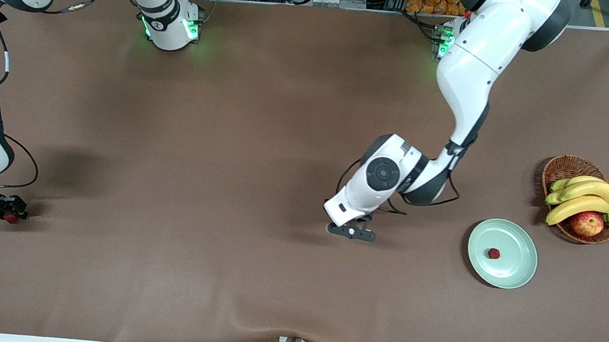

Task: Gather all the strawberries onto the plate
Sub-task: 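Grasp the middle strawberry with the left gripper while the right gripper grasps the last, then place the strawberry on the plate with the left gripper while the right gripper carries another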

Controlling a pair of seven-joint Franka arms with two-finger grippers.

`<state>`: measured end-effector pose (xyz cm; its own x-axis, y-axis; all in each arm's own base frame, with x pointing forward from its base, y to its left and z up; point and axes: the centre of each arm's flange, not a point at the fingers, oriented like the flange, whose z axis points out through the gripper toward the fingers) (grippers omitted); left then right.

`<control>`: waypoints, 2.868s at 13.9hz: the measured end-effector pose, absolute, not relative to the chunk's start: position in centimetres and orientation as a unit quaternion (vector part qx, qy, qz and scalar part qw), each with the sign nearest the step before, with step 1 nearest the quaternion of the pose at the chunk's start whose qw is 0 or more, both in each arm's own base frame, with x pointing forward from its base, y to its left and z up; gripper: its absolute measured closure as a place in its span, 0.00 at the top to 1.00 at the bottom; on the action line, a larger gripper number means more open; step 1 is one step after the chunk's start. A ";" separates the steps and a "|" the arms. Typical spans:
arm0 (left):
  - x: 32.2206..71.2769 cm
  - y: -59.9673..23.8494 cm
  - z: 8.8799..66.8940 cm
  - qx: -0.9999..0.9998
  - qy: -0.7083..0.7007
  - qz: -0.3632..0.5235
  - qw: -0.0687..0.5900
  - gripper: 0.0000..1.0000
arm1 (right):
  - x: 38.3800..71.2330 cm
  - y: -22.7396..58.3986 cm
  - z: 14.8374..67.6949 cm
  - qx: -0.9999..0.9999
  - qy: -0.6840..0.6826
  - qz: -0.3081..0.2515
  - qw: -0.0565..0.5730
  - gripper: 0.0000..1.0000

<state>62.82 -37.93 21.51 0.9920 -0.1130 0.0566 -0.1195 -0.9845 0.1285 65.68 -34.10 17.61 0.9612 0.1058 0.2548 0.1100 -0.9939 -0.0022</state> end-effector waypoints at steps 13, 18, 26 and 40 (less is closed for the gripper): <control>66.8 -14.0 25.0 0.991 -0.130 -0.014 -0.004 0.32 | 73.0 -18.8 27.9 -0.952 -0.241 -0.175 0.064 0.33; 67.7 -5.1 24.9 0.985 -0.170 -0.019 -0.004 0.32 | 75.3 1.1 29.0 -0.914 -0.358 -0.168 0.092 0.33; 67.6 0.1 23.1 0.982 -0.189 -0.014 -0.022 0.47 | 68.9 31.8 26.9 -0.927 -0.306 -0.155 0.150 0.33; 68.3 -4.0 24.7 0.978 -0.210 0.016 -0.007 1.00 | 61.8 47.6 17.7 -0.910 -0.296 -0.229 0.180 0.33</control>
<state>68.33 -4.01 24.67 0.9112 -0.4110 0.0292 -0.4105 -0.9116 -0.0200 61.83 47.55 17.72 0.7201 0.4552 0.5237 0.6203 -0.7604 -0.1922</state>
